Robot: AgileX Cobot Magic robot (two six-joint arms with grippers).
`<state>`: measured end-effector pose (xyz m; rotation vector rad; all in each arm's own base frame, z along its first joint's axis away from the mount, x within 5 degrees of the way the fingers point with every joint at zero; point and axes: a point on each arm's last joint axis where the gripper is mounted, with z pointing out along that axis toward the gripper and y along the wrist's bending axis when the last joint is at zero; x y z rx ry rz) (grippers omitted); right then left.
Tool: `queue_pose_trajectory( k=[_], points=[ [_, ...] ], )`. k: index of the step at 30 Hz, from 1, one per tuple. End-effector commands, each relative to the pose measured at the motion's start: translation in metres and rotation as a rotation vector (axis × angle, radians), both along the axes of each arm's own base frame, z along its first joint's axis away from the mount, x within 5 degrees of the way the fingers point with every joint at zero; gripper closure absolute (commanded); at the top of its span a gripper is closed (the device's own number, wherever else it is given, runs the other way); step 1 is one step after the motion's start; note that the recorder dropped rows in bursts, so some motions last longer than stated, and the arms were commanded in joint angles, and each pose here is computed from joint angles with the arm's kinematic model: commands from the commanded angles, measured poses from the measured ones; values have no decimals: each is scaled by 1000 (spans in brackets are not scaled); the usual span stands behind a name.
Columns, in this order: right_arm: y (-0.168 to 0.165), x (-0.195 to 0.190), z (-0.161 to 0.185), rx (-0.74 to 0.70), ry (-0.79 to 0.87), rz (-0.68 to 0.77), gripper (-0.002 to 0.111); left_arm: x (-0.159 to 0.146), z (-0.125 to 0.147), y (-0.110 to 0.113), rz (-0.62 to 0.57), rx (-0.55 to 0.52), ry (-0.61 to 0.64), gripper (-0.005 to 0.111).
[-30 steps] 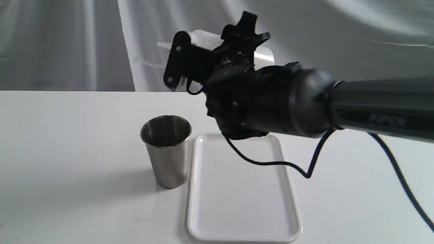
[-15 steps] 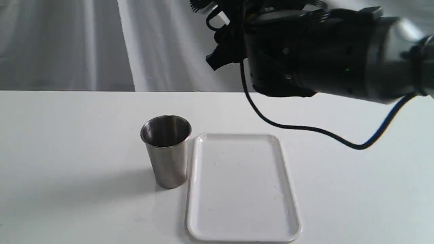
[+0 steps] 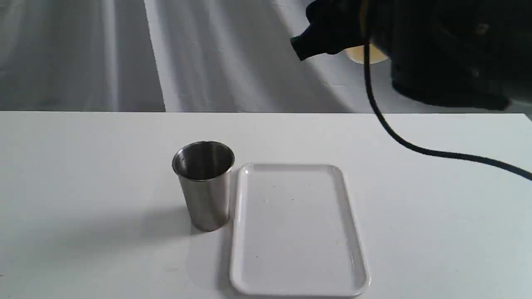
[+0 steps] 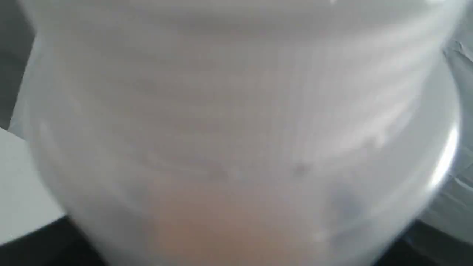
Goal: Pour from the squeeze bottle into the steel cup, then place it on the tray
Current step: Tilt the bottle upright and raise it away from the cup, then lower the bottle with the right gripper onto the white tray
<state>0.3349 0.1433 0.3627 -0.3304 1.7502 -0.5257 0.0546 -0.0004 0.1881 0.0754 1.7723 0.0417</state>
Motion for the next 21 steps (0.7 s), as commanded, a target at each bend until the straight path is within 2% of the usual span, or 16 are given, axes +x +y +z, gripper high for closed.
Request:
queue_pose_trajectory(
  k=[1, 5, 8, 18, 21],
  points=[
    [-15, -16, 7, 11, -16, 14, 81, 0, -1, 0, 2, -4, -6, 107],
    [-25, -29, 2, 53, 10, 146, 81, 0, -1, 0, 2, -4, -6, 107],
    [-30, -37, 1, 120, 21, 185, 81, 0, -1, 0, 2, -4, -6, 107],
    [-42, -39, -3, 349, 60, 130, 81, 0, -1, 0, 1, -2, -6, 107],
    [-41, -39, -4, 371, 76, 142, 81, 0, -1, 0, 1, -2, -6, 107]
  ],
)
